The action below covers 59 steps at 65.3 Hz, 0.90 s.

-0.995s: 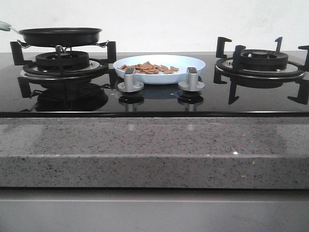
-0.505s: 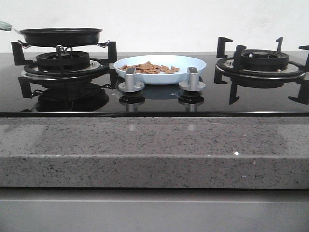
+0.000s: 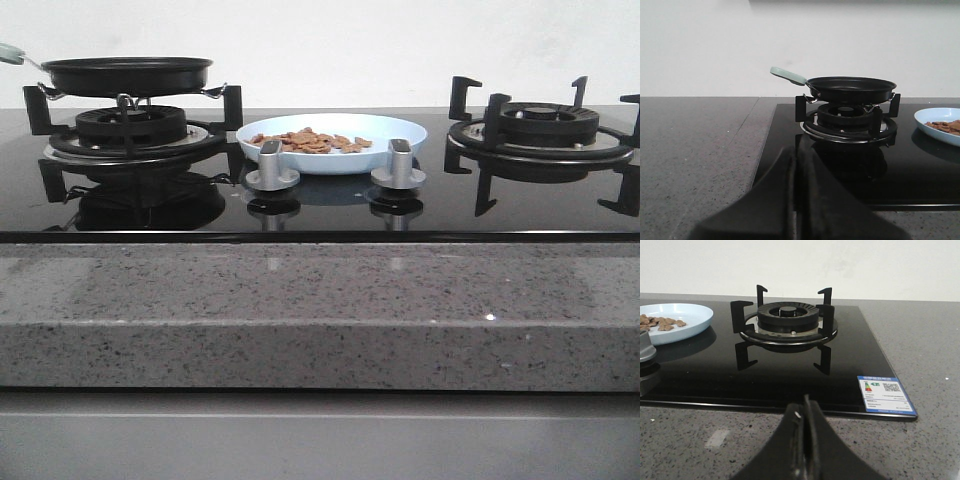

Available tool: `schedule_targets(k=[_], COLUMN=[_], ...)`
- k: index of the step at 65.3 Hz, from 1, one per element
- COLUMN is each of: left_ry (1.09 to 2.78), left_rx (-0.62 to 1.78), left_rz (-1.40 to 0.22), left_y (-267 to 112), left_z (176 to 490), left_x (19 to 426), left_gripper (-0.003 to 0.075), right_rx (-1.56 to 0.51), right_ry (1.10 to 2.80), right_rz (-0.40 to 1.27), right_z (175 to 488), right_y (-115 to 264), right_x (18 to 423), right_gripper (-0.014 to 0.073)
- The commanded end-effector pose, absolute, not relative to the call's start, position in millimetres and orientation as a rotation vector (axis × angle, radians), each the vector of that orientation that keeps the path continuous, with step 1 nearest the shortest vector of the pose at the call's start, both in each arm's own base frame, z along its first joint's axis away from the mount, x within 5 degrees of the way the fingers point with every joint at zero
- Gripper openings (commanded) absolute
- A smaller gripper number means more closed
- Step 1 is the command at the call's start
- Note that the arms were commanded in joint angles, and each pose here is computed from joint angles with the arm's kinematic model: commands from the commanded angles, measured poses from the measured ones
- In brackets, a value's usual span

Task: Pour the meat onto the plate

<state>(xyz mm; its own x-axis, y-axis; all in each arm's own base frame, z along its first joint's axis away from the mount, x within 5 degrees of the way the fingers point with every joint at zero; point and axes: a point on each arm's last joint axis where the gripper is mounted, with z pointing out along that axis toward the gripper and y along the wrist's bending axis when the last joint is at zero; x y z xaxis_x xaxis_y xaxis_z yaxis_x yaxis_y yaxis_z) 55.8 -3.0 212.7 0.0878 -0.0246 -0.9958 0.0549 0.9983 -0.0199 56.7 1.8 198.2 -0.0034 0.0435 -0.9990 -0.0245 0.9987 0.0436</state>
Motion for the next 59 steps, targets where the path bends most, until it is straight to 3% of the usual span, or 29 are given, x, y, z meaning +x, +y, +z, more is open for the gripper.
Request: schedule_targets(k=[1, 18, 59], left_ry=[1.389, 1.389, 1.389], left_rx=[0.029, 0.029, 0.029], left_rz=[-0.065, -0.065, -0.065], left_y=[-3.2, -3.2, -3.2], left_z=[218.7, 218.7, 218.7], left_x=[53.7, 53.7, 53.7], left_gripper=[-0.0020, -0.0020, -0.0020], right_rx=[0.024, 0.039, 0.041], right_ry=[1.455, 1.373, 1.372], right_rz=[0.044, 0.064, 0.065], right_z=[209.5, 216.9, 216.9], right_y=[0.5, 0.4, 0.4], right_x=[54.6, 53.5, 53.5], right_gripper=[-0.0115, -0.0115, -0.0115])
